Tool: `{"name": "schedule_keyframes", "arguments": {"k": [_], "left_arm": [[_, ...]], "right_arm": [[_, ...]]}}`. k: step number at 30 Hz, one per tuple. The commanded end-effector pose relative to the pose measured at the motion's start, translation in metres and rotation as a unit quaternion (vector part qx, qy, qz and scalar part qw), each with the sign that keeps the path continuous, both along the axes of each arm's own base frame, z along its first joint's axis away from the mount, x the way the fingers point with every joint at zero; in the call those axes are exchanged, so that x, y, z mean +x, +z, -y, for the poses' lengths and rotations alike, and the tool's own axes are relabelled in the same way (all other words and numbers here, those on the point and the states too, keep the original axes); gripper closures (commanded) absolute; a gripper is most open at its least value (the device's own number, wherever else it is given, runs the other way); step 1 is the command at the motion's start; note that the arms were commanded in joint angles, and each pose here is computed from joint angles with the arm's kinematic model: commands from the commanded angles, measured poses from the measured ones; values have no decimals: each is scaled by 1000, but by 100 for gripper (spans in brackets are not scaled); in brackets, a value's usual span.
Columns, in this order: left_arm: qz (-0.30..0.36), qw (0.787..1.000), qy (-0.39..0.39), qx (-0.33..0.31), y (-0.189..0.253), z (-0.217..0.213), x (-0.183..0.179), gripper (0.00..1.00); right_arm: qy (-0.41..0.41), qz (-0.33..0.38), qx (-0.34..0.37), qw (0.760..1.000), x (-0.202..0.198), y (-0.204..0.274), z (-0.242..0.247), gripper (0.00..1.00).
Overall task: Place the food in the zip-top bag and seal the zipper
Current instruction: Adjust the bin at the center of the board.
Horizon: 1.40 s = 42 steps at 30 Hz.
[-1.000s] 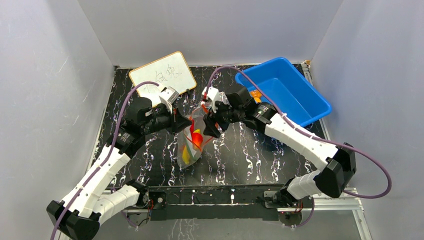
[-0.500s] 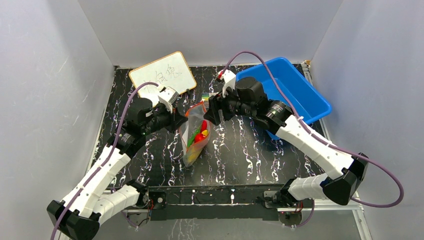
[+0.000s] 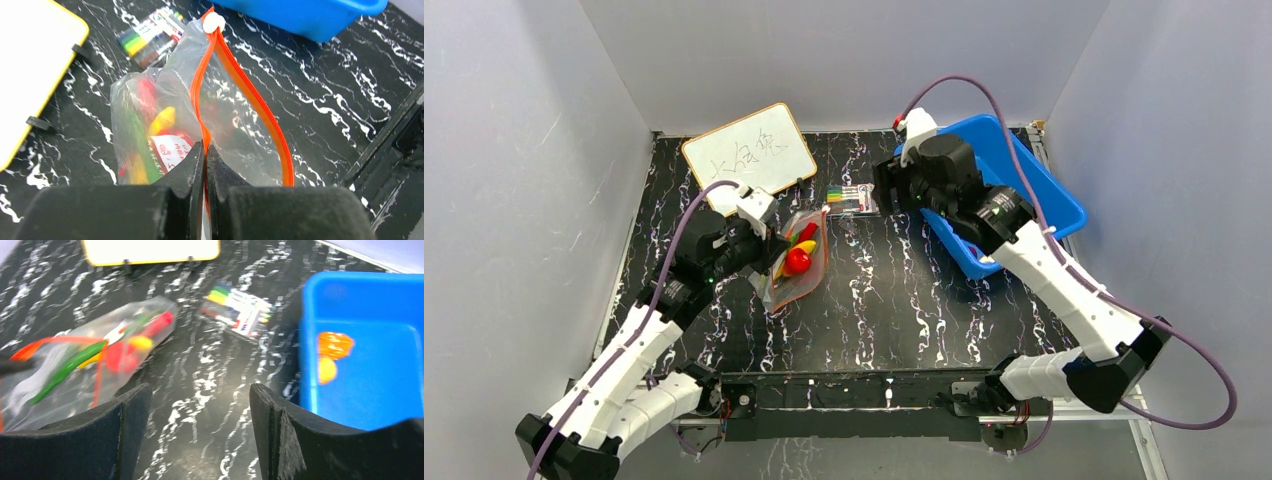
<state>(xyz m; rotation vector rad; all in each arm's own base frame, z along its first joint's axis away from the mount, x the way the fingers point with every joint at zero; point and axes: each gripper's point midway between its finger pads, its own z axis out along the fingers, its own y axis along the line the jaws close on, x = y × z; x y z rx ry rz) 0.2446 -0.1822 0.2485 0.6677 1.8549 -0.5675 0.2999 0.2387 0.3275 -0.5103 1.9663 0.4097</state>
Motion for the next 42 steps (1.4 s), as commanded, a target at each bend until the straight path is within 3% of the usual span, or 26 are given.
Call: {"name": "schedule_keyframes", "arguments": {"k": [1,7,15,25,29,34,42], "left_arm": [[-4,1000,-22,-20,-12,6,-12,100],[-12,999,-30,-19,-35,6,-17,100],[-23,999,-37,-20,-47,9,-19,100],[-21,999,-36,-8,-54,6,-19,100],[-26,999,-33,-3,-57,5,-17,100],[-23,999,-30,-4,-56,5,-16,100],[-29,999,-28,-1,-59,5,-15,100]], "right_arm": [[-62,11,-41,997,40,2,44,31],[-89,-52,-116,988,67,-53,87,27],[-100,-122,-121,980,85,-114,114,27],[-123,-199,-127,964,97,-178,124,43],[-182,-212,-124,952,104,-189,137,62],[-214,-218,-57,950,110,-189,124,77],[-297,-212,-18,931,122,-198,132,82]]}}
